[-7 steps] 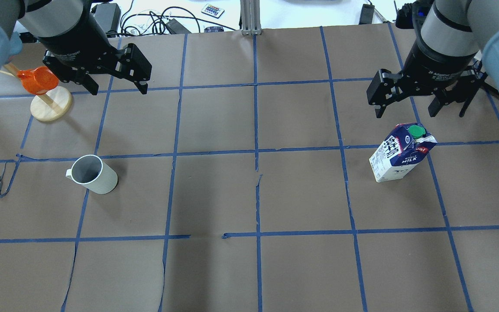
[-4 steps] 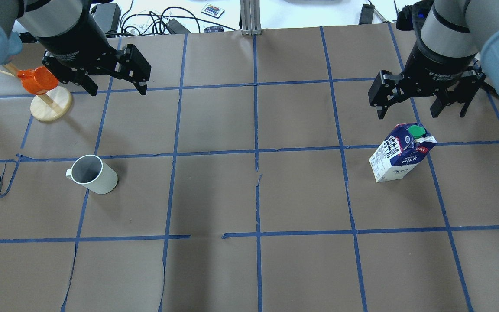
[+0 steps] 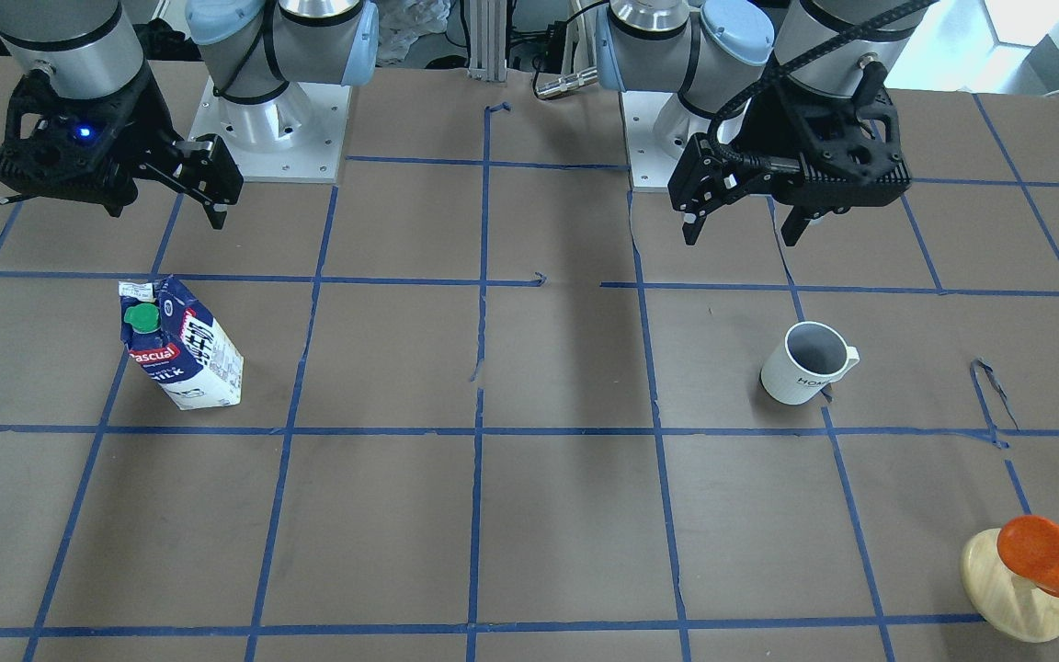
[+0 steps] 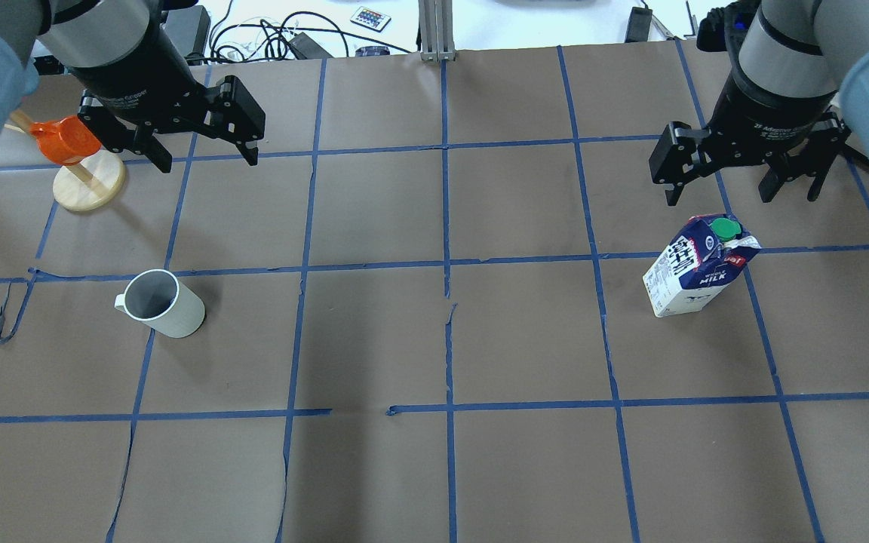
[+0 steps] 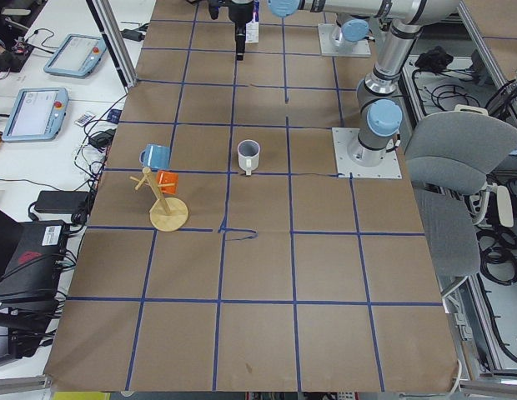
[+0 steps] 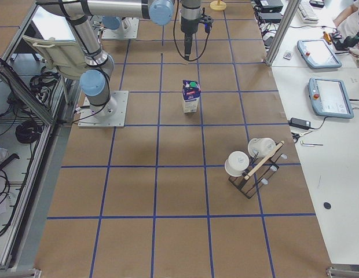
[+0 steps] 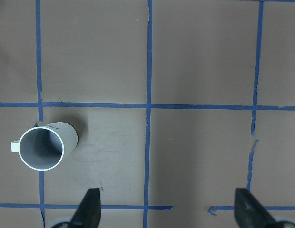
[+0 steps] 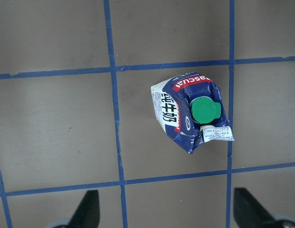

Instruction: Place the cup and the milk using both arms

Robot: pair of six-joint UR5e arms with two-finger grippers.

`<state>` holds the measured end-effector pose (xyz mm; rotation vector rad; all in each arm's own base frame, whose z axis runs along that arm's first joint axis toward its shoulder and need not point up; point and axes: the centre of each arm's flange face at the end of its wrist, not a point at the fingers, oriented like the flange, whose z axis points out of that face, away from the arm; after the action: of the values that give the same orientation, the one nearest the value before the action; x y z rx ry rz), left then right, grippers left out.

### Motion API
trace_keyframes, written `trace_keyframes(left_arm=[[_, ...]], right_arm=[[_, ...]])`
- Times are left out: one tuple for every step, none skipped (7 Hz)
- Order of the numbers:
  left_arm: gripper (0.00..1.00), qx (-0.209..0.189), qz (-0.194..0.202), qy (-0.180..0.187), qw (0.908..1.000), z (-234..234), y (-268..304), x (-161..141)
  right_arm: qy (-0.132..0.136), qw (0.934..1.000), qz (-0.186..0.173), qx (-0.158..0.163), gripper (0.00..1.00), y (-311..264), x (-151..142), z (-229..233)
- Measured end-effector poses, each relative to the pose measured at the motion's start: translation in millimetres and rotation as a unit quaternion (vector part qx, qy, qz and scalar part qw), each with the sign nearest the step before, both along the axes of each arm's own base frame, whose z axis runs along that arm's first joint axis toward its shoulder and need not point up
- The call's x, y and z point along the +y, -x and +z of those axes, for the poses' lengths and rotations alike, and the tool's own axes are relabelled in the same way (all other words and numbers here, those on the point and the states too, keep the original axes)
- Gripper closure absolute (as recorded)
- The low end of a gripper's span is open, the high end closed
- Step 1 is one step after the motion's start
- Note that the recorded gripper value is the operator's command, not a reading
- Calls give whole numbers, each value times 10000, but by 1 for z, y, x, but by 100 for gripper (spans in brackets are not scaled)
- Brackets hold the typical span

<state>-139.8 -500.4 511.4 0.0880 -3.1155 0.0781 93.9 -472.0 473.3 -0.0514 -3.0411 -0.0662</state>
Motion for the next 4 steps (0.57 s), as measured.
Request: trace_keyframes(left_arm=[[0,0,-93,-42,9999,-5,-1,-2],[0,-12,-297,-165,9994,-22,-4,-5],[0,-72,-386,-284,9988,-49,-11,-9],[0,-211,-348,-351,9986,-83,-25,-15]], right_arm=[[-47,9999,145,15,0,5,-3,-4],[-81,9999,111,24,0,19,-7,-6],[-119,9999,-51,15,0,40,-11,-10],[-192,9997,-163,-14,0,58,-16,-16]])
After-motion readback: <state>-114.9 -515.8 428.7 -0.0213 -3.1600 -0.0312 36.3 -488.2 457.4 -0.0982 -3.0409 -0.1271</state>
